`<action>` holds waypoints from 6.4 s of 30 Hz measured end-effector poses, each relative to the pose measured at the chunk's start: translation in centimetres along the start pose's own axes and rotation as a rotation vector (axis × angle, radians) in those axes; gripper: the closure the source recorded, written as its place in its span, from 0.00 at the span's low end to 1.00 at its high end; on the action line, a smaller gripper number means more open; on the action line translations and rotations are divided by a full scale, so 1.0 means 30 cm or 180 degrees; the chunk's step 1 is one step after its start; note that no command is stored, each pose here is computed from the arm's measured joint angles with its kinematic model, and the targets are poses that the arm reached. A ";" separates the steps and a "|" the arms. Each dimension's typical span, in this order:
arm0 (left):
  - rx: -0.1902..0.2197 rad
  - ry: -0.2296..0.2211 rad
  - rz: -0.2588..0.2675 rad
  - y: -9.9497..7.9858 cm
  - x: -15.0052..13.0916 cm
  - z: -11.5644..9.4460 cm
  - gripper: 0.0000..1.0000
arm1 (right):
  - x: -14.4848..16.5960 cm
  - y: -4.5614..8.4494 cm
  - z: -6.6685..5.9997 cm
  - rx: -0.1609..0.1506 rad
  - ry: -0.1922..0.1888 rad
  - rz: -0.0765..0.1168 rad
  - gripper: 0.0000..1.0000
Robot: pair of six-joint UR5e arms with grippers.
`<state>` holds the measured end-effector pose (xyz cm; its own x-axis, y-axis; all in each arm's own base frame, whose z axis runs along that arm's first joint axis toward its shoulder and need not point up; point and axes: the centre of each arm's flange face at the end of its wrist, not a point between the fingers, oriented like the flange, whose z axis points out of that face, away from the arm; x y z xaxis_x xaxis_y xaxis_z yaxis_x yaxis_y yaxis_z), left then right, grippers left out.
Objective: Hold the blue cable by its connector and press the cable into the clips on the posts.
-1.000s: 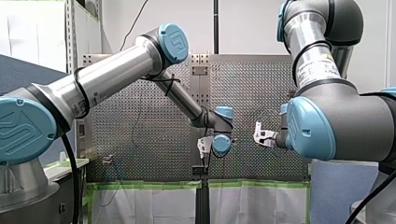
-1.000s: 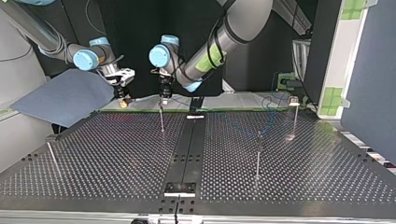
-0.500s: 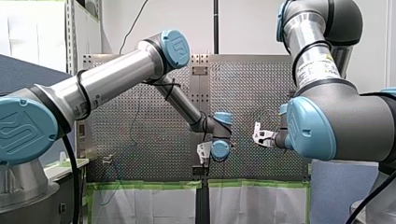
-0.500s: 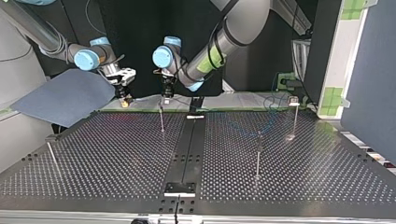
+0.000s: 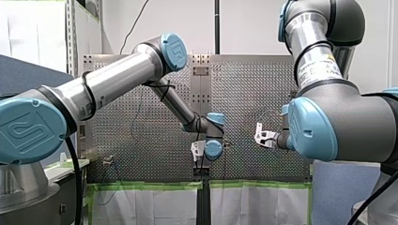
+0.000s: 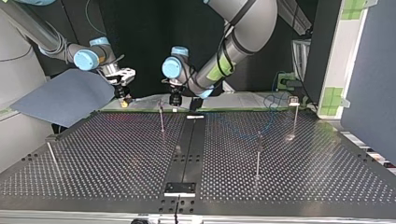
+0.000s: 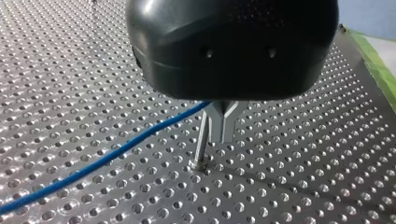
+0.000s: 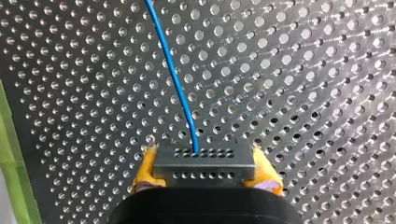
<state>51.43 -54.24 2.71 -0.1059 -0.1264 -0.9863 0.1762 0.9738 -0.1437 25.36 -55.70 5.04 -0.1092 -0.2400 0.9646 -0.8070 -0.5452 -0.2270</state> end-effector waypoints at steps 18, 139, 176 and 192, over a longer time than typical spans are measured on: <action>0.0184 0.0161 0.0029 0.028 0.059 0.016 0.98 | 0.017 0.009 0.015 0.0005 0.0064 0.0002 1.00; 0.0352 0.0492 0.0889 -0.098 -0.106 -0.162 0.00 | 0.081 0.144 0.099 -0.0045 0.0172 -0.0010 1.00; 0.0381 0.0463 0.0757 -0.177 -0.095 -0.235 0.00 | 0.080 0.144 0.098 -0.0034 0.0161 -0.0002 1.00; 0.0400 0.0280 0.0658 -0.199 -0.236 -0.360 0.00 | 0.079 0.151 0.094 -0.0045 0.0146 0.0009 1.00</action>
<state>40.55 -57.11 11.42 -0.1387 0.0953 -0.9857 0.3227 0.9454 0.0460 23.08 -61.01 5.90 -0.1377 -0.2043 0.9692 -0.8147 -0.5332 -0.2282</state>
